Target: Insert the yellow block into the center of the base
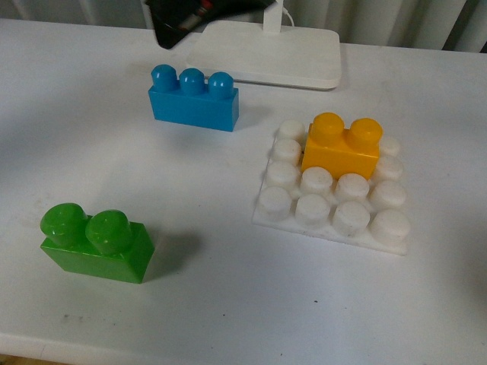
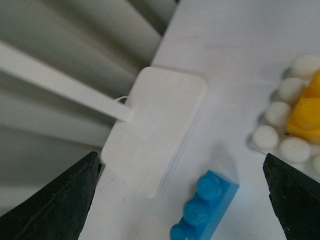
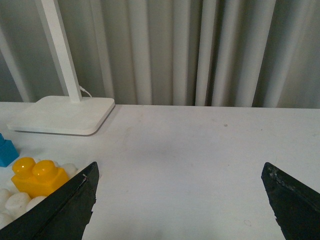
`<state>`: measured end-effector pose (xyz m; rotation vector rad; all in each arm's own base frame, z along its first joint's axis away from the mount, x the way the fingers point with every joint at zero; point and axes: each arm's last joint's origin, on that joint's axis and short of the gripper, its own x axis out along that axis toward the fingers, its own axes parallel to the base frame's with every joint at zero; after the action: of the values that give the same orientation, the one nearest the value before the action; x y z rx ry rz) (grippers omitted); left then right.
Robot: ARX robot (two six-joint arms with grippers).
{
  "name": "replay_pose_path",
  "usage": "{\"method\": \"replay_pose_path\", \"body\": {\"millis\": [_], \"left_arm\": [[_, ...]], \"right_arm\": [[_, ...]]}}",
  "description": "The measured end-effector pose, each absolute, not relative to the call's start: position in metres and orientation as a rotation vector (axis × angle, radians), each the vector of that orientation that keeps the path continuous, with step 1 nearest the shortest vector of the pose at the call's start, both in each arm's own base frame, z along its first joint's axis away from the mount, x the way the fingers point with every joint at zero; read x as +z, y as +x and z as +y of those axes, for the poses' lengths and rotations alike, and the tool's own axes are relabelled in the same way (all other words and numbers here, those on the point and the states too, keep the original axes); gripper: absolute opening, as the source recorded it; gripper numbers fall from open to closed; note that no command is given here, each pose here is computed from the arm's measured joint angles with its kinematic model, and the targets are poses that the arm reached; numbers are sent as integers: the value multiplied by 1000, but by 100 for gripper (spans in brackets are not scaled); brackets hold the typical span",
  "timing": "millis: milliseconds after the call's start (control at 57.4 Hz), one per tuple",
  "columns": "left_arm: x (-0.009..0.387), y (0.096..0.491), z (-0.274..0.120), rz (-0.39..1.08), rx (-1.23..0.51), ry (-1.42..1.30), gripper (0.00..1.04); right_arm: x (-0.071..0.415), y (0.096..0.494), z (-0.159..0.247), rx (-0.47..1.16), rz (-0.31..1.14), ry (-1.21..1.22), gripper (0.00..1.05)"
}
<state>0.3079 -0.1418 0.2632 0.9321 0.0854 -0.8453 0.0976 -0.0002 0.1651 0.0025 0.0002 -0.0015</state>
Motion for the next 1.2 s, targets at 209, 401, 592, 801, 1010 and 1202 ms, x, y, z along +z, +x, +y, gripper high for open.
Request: {"method": "replay_pose_path", "body": {"millis": [209, 401, 592, 801, 1010, 1202], "left_arm": [[262, 247, -67, 19, -381, 601, 98], [232, 183, -25, 127, -104, 258, 98], [227, 167, -16, 113, -36, 75, 98], [207, 151, -4, 3, -18, 14, 53], [192, 138, 0, 2, -3, 5, 10], [183, 129, 0, 3, -2, -1, 4]], "right_arm": [[165, 98, 0, -2, 0, 2, 96], [165, 98, 0, -2, 0, 2, 96], [165, 98, 0, -2, 0, 2, 96], [165, 98, 0, -2, 0, 2, 96], [165, 98, 0, -2, 0, 2, 96], [165, 98, 0, -2, 0, 3, 96]]}}
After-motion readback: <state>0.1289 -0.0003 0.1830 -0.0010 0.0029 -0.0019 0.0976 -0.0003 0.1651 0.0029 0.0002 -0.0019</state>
